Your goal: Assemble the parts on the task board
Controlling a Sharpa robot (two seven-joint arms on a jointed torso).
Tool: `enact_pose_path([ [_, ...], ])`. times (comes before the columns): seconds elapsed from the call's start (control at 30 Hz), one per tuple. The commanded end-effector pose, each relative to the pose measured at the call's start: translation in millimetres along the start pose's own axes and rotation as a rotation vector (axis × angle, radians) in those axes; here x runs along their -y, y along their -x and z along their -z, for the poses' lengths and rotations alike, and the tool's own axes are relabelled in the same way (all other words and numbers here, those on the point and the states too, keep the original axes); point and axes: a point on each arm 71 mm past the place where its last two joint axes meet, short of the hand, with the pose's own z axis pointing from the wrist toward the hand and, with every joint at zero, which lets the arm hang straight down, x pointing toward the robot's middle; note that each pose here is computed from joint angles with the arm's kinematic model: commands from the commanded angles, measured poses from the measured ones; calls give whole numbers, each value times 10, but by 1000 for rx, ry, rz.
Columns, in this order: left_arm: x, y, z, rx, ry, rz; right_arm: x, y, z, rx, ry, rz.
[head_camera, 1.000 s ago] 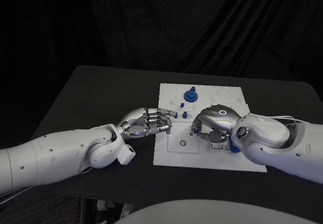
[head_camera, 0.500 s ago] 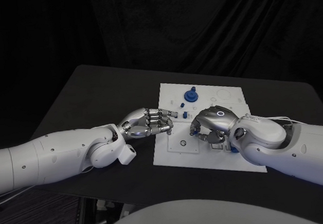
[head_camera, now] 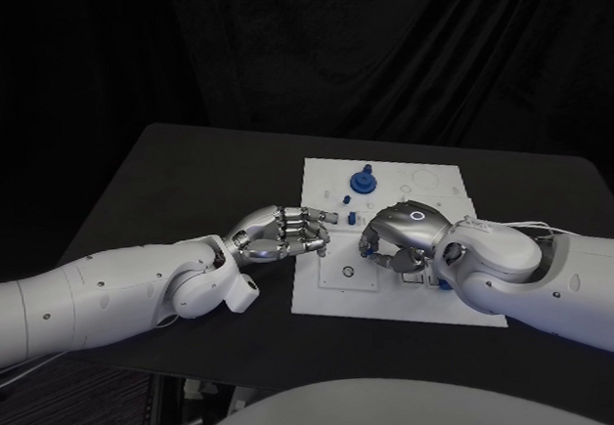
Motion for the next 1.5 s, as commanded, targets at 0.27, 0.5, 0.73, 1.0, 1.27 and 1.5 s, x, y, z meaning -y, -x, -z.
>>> enact_pose_path([
  [0.27, 0, -16, -11, -15, -2, 11, 0, -19, -16, -12, -17, 8],
  [0.5, -5, -20, -19, -19, 2, 13, -8, -27, -35, -23, -17, 11],
  [0.73, -5, -23, -23, -24, 1, 16, 10, -49, -42, -38, -30, 14],
  [1.0, -1, -32, -29, -31, -6, 21, 15, -64, -53, -43, -37, 14],
  [1.27, -2, -33, -29, -33, -5, 22, 9, -77, -61, -45, -36, 13],
  [1.5, -4, -28, -24, -32, -3, 22, 7, -92, -62, -62, -36, 15],
])
